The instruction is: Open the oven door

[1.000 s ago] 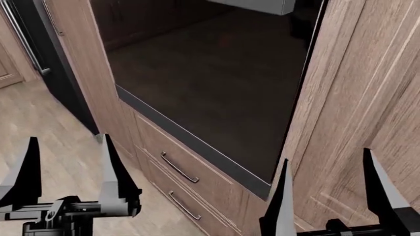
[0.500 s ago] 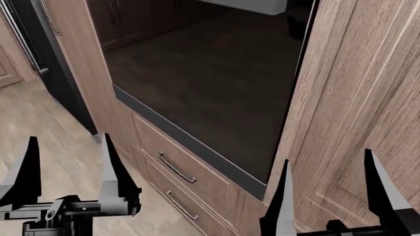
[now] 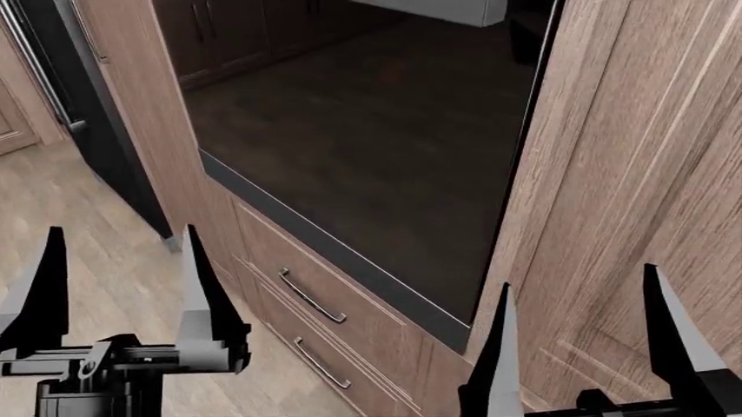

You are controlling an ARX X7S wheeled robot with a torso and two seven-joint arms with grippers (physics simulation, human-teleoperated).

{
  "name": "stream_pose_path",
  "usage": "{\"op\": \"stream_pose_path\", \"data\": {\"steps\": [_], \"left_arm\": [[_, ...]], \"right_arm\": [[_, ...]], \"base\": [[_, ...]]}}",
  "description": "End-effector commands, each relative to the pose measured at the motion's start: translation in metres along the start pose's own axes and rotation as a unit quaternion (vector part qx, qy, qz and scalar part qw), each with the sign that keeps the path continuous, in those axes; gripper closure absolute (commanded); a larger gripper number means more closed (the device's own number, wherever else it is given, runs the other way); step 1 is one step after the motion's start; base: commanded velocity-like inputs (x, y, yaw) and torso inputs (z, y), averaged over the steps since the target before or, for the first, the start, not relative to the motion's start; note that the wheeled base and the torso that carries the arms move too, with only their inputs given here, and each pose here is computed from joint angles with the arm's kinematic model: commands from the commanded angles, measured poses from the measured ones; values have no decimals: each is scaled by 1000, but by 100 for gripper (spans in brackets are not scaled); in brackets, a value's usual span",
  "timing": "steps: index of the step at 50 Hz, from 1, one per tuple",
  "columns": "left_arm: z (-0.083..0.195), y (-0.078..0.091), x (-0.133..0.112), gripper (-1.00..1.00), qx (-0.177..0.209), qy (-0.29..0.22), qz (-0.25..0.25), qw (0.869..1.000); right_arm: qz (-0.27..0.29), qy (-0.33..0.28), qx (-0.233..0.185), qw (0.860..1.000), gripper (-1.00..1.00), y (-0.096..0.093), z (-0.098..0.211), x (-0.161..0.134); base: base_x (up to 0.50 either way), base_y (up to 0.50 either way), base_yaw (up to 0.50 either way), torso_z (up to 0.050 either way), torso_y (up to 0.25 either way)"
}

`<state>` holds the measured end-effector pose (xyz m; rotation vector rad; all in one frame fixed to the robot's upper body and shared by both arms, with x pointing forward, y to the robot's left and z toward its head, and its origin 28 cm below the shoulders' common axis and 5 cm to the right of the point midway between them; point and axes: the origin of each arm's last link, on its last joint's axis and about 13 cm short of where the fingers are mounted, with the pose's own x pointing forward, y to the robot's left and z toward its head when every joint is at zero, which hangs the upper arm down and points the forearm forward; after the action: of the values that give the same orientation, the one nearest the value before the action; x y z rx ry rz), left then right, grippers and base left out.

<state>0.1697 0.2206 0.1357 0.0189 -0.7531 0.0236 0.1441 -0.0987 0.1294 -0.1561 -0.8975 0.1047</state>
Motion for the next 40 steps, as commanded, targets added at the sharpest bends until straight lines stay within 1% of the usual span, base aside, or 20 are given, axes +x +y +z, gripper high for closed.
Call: {"op": "stream_pose_path", "data": {"steps": [1,5,10,16,21,25,32,36,40], "left_arm": [[7,5,19,-100,37,-34,-44,998],[12,8,31,-100,55,-55,-83,994],[21,12,52,-100,77,-92,-142,983],[28,17,80,-100,122,-133,-225,958],[34,19,104,-100,163,-160,-288,930],[37,20,121,-100,193,-176,-313,913],[45,26,143,-100,237,-192,-358,882],[50,28,158,-100,259,-200,-375,867],[53,28,170,-100,274,-205,-386,857]], "right_arm": [[-1,0,2,1000,-100,0,1,0],[-3,0,1,1000,-100,-1,0,0],[-2,1,2,1000,-100,-1,-1,1],[-1,1,2,1000,-100,-1,-1,1],[-2,1,1,1000,-100,-2,-1,0],[-2,1,1,1000,-100,-2,-1,0],[-2,1,0,1000,-100,-2,-1,1],[-1,2,1,1000,-100,-1,-2,1],[-1,2,2,1000,-100,-1,-1,0]], "base": [[0,0,0,0,0],[0,0,0,0,0],[0,0,0,0,0],[0,0,0,0,0],[0,0,0,0,0],[0,0,0,0,0],[0,0,0,0,0],[0,0,0,0,0],[0,0,0,0,0]]}}
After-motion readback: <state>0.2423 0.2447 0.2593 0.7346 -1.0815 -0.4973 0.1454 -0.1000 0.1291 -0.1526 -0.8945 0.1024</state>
